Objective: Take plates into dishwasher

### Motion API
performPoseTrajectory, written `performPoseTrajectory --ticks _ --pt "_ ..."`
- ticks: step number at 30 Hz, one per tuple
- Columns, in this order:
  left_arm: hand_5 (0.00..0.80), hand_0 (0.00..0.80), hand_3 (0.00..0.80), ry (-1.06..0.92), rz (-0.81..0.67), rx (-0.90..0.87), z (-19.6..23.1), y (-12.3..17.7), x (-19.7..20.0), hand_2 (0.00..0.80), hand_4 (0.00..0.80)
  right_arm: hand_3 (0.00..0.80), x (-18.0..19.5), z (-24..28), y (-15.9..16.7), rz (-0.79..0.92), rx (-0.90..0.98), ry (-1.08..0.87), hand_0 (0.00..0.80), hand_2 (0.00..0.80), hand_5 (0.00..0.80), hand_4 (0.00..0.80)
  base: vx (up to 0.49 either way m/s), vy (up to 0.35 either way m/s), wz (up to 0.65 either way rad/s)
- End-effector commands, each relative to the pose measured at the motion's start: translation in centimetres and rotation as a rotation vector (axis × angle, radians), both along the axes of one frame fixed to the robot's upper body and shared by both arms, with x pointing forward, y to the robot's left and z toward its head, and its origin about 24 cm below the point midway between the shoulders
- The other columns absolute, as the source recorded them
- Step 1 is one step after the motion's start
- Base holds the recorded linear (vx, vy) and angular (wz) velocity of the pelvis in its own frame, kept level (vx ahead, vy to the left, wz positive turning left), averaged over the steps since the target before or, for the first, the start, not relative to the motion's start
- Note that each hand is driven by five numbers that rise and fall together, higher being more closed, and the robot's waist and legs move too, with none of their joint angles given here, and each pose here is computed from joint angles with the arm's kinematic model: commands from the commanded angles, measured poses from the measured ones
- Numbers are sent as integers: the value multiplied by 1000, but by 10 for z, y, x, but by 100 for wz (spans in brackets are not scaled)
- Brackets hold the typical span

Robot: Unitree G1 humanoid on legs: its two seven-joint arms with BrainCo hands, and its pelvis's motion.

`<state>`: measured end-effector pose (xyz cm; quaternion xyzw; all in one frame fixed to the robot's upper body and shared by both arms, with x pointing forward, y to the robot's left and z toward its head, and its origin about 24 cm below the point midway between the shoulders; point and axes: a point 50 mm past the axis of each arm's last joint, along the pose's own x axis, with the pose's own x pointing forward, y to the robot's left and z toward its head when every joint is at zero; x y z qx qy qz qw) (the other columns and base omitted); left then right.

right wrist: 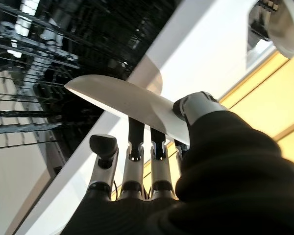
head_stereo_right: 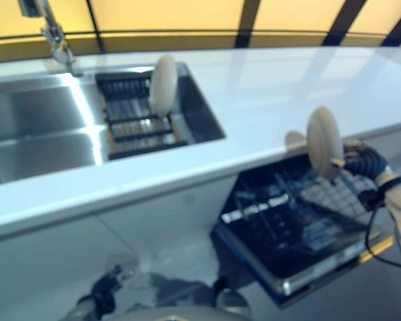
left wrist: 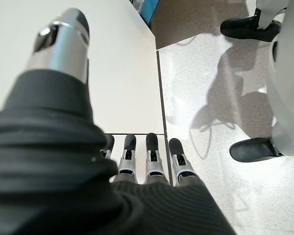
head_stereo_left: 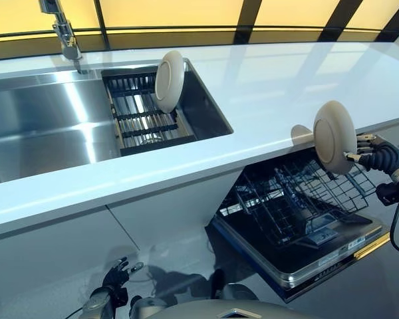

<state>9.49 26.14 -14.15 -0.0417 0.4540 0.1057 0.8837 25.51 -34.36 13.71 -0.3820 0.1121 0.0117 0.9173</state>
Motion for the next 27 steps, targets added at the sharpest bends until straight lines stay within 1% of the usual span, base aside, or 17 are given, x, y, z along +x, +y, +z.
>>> performPoseTrajectory --ticks 1,10,17,27 --pt "0 0 0 -98 58 8 8 5 24 0 0 800 7 7 16 108 -64 -19 800 800 800 800 -4 -3 -5" --pt "0 0 0 -104 65 14 10 8 26 0 0 800 -2 -22 17 165 -113 180 800 800 800 800 0 0 0" --pt "0 0 0 -104 61 14 11 11 27 0 0 800 -8 -33 15 194 -156 276 800 800 800 800 0 0 0" --pt "0 0 0 -112 55 3 11 5 32 0 0 800 -3 -43 24 214 -153 270 800 800 800 800 0 0 0"
